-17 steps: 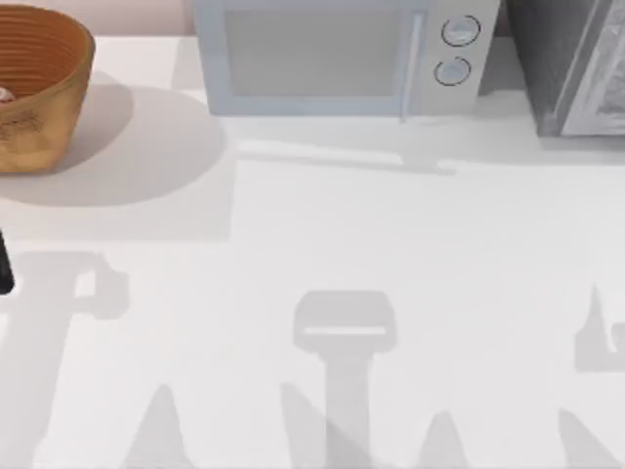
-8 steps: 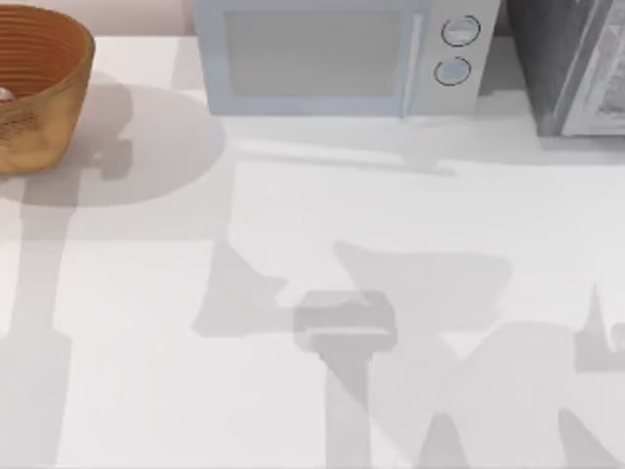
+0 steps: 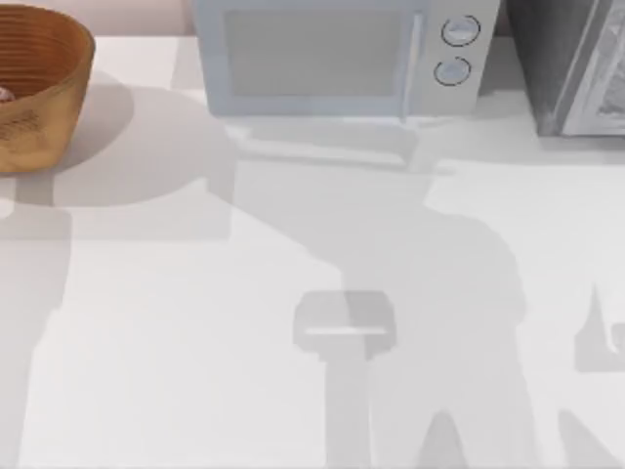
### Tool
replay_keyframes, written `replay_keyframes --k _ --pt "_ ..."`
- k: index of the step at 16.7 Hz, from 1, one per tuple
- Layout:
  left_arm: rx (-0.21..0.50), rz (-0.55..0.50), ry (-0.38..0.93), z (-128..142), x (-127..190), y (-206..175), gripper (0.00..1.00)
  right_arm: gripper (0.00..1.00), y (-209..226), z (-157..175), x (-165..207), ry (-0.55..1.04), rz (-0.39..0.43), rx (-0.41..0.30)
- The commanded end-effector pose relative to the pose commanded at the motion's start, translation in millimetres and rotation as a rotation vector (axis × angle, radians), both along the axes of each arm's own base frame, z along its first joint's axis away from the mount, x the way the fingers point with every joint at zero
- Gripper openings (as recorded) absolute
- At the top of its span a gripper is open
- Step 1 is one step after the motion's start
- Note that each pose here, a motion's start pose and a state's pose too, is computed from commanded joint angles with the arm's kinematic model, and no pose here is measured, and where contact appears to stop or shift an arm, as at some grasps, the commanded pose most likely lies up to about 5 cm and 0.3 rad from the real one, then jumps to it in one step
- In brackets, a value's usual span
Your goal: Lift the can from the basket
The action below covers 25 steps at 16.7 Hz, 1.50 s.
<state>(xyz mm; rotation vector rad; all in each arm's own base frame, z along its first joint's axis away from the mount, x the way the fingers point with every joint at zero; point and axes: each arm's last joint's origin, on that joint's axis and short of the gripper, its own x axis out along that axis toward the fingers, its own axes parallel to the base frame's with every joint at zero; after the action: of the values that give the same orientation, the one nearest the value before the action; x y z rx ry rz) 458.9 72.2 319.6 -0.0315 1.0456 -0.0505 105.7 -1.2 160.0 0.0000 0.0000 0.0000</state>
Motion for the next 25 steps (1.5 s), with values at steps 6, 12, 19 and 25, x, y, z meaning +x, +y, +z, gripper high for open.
replay_keyframes --k 6,12,19,25 --pt "-0.038 -0.015 0.226 -90.6 48.7 24.2 1.00 1.00 0.0 0.0 0.0 0.000 0.000 0.000" --pt "-0.059 -0.021 0.321 -130.8 55.7 31.4 1.00 1.00 0.0 0.0 0.0 0.000 0.000 0.000" --pt "-0.058 -0.021 0.320 -139.3 59.5 29.1 1.00 1.00 0.0 0.0 0.0 0.000 0.000 0.000" --pt "-0.059 -0.022 0.324 -185.3 69.6 25.3 1.00 1.00 0.0 0.0 0.0 0.000 0.000 0.000"
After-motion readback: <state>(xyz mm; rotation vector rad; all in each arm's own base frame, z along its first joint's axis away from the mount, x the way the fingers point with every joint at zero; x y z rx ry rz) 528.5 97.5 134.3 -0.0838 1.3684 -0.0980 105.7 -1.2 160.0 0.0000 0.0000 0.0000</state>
